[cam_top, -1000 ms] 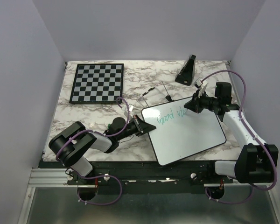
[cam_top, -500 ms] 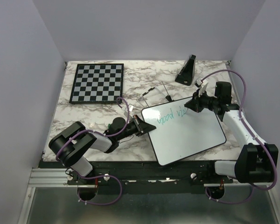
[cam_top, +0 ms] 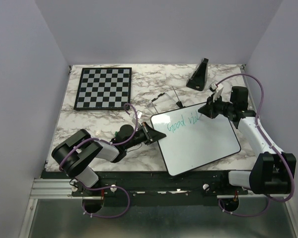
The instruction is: Write a sentence on the whiteboard
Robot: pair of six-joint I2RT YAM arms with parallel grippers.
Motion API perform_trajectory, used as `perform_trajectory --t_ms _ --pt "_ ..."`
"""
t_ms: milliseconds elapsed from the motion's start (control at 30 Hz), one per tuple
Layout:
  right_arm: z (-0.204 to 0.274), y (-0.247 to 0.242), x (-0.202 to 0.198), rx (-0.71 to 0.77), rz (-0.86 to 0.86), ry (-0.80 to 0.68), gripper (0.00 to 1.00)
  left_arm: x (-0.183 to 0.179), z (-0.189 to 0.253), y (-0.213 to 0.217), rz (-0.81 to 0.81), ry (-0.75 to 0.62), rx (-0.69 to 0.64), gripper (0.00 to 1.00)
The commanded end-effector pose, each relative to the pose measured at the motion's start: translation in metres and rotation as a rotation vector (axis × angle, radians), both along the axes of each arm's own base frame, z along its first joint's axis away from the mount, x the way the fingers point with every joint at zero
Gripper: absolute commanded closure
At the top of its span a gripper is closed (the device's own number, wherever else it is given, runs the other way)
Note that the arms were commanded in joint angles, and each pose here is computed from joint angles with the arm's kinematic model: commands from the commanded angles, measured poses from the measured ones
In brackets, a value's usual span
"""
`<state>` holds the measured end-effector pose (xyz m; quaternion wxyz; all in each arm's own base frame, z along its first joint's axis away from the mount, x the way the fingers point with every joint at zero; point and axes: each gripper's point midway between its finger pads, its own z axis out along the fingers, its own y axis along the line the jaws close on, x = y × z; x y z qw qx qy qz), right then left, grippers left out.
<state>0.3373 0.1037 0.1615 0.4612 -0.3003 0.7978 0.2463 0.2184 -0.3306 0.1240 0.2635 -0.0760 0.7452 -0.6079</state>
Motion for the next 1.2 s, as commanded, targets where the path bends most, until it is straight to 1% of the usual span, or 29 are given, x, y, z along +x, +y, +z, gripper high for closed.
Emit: perform_trajectory --t_ms 0,167,333,433,600,667,767,1167 --pt "-0.006 -0.009 -0.006 -0.038 -0.015 0.001 1.00 -0.010 0.012 -0.003 -0.062 -0.114 0.009 1.00" --pt "-0.011 -0.013 -0.014 -0.046 -0.014 0.016 0.99 -0.010 0.011 -0.004 -0.062 -0.114 0.010 1.00" --pt "0.002 -0.018 -0.008 -0.039 -0.034 -0.011 1.00 -0.009 0.012 -0.004 -0.060 -0.118 0.007 1.00" --pt "0.025 -0.015 -0.008 0.004 -0.022 -0.051 0.99 -0.010 0.011 -0.004 -0.060 -0.117 0.008 1.00" --pt "0.059 0.003 -0.024 0.103 0.055 -0.097 0.99 -0.010 0.013 -0.004 -0.060 -0.121 0.006 1.00" --pt "0.061 0.006 -0.029 0.115 0.075 -0.111 0.99 -0.011 0.013 -0.004 -0.065 -0.123 0.008 1.00" --pt "0.050 0.005 -0.032 0.120 0.068 -0.105 0.99 -0.010 0.013 -0.004 -0.062 -0.123 0.008 1.00" --pt "0.043 -0.009 -0.026 0.132 0.046 -0.112 1.00 -0.012 0.011 -0.003 -0.067 -0.128 0.007 1.00"
